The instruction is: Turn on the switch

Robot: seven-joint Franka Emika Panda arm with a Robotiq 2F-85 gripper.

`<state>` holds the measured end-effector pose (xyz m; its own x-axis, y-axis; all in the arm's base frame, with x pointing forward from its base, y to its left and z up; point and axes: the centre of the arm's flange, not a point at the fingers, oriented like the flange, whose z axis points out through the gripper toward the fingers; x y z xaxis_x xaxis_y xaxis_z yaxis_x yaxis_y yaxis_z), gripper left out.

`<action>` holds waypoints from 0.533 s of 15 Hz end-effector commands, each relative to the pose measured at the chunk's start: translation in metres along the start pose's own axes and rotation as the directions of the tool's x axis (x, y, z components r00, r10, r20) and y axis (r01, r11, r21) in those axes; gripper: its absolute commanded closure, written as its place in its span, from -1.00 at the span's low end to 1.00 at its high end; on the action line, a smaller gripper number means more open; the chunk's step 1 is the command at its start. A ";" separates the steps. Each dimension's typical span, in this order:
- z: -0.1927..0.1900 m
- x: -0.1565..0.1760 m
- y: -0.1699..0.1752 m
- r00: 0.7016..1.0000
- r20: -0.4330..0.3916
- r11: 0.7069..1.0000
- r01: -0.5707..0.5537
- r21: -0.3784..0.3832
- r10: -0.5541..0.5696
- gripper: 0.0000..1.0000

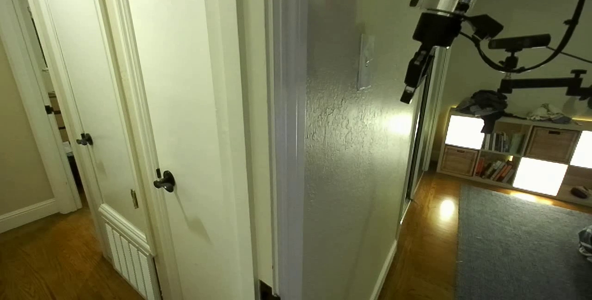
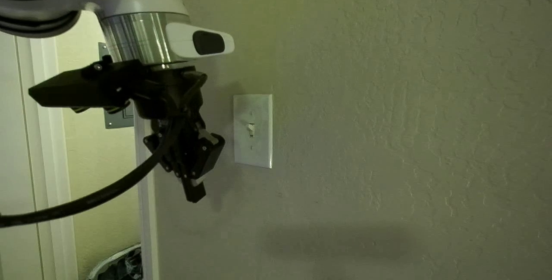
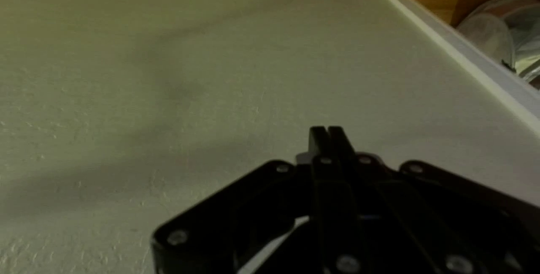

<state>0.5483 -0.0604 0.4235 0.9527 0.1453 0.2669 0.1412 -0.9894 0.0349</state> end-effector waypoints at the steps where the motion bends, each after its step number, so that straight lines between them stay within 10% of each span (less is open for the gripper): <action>1: -0.007 -0.019 -0.012 0.995 0.104 1.000 -0.010 -0.009 0.011 0.80; 3: -0.004 -0.023 -0.016 0.990 0.140 1.000 -0.007 0.001 0.007 0.31; 4: 0.008 -0.011 -0.007 0.994 0.109 1.000 0.001 0.009 -0.001 0.79; 8: 0.010 -0.012 -0.010 0.992 0.128 1.000 0.003 0.015 -0.005 0.31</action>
<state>0.5376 -0.0524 0.4107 0.9787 0.1496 0.1408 0.1481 -0.9887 0.0215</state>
